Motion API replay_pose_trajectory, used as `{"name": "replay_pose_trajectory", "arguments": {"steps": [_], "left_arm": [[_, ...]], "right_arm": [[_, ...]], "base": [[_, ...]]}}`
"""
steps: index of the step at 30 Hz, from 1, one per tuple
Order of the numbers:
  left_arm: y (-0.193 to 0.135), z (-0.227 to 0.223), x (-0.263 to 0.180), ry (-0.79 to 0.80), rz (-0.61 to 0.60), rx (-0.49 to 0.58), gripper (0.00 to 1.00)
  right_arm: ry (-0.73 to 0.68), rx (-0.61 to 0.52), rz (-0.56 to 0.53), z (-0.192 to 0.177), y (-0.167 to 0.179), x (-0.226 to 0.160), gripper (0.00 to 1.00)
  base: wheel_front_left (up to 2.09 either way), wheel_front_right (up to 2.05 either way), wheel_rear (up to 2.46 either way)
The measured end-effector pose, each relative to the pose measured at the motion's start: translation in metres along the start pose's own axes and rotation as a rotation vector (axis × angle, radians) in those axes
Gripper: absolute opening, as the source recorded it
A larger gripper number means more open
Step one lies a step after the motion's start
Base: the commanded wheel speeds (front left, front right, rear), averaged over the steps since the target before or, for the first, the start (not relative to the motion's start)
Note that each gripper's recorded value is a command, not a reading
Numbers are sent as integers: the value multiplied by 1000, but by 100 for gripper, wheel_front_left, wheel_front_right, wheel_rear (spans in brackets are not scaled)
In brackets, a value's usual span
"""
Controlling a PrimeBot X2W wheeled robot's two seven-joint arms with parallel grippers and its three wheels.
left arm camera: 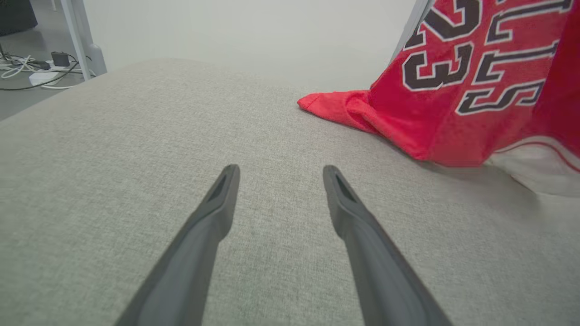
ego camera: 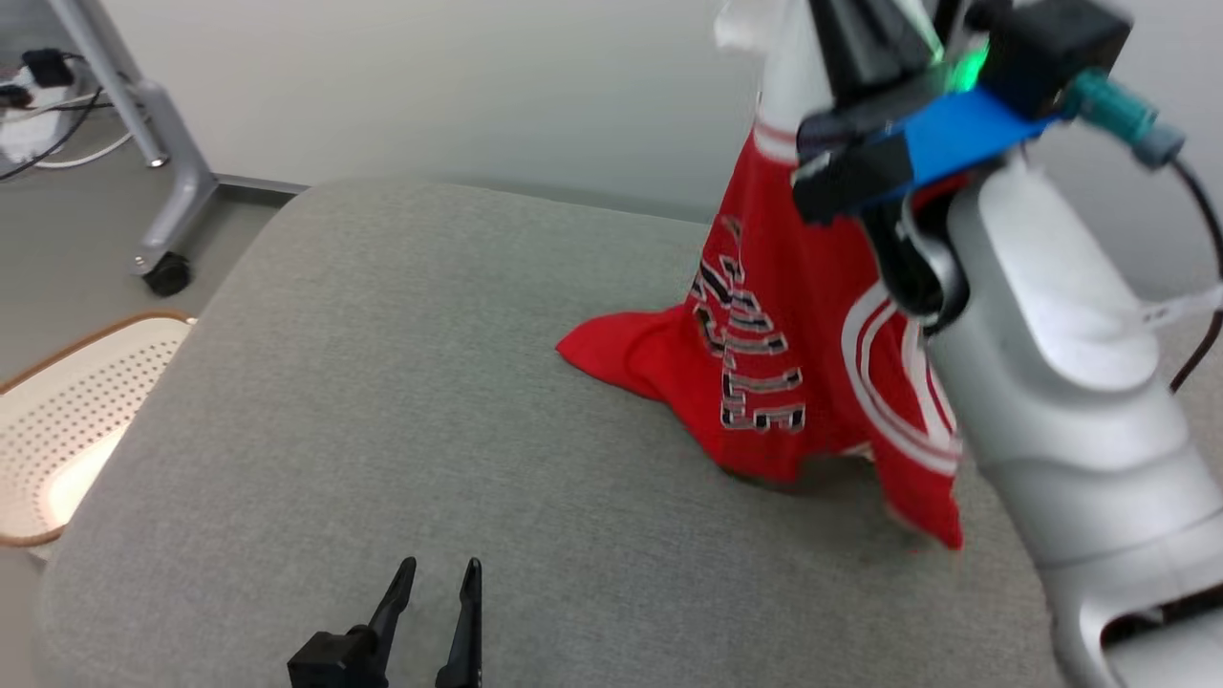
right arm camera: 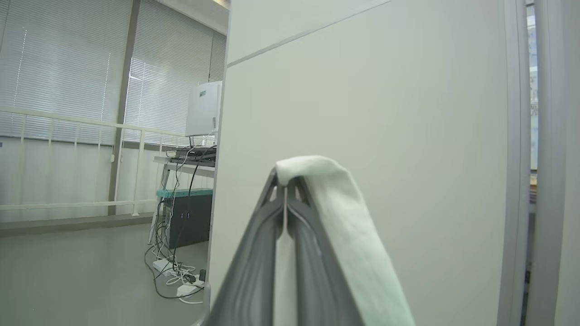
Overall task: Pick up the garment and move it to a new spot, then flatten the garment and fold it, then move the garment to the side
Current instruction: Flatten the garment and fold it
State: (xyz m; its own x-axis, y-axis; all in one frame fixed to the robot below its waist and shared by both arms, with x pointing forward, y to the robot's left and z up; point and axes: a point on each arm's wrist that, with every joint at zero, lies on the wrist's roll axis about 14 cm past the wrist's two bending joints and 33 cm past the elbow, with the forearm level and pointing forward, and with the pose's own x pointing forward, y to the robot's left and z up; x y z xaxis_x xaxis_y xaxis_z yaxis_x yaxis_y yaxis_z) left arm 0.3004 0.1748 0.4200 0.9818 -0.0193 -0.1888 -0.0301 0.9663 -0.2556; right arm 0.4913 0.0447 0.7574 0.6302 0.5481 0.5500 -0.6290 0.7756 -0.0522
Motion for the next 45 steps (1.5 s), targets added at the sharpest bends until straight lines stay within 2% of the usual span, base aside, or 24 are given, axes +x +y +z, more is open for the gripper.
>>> {"name": "replay_pose_trajectory", "arguments": {"steps": [4, 7, 9, 13, 16, 21, 25, 31, 34, 39, 45], "left_arm": [[10, -2, -14, -6, 43, -16, 100], [19, -5, -25, -7, 84, -25, 100], [24, -6, -31, -8, 105, -30, 100], [29, -10, -37, -2, 127, -39, 100], [27, -13, -34, 13, 118, -39, 100], [17, -18, -22, 43, 77, -35, 100], [10, -18, -12, 52, 43, -26, 100], [6, -15, -1, 52, 16, -11, 100], [2, -13, 3, 46, 0, -6, 100], [-3, -9, 8, 35, -19, 4, 100], [-8, -9, 9, 34, -40, 7, 100]], "right_arm": [[-147, -88, 131, 64, 39, 53, 0], [-222, -137, 213, 97, 68, 75, 0], [-257, -156, 231, 113, 74, 84, 0], [-226, -206, 222, 109, 59, 85, 0], [-116, -235, 185, 70, 28, 71, 0], [107, -185, 60, -11, -39, 11, 0], [295, -95, -59, -76, -77, -70, 0], [582, 92, -258, -152, -84, -226, 0], [667, 142, -351, -164, -82, -284, 0], [764, 235, -453, -176, -58, -351, 0], [726, 241, -512, -167, -61, -357, 0]], "base": [[0, 0, 0], [0, 0, 0], [0, 0, 0], [0, 0, 0], [0, 0, 0], [0, 0, 0], [0, 0, 0], [0, 0, 0], [0, 0, 0], [0, 0, 0], [0, 0, 0]]}}
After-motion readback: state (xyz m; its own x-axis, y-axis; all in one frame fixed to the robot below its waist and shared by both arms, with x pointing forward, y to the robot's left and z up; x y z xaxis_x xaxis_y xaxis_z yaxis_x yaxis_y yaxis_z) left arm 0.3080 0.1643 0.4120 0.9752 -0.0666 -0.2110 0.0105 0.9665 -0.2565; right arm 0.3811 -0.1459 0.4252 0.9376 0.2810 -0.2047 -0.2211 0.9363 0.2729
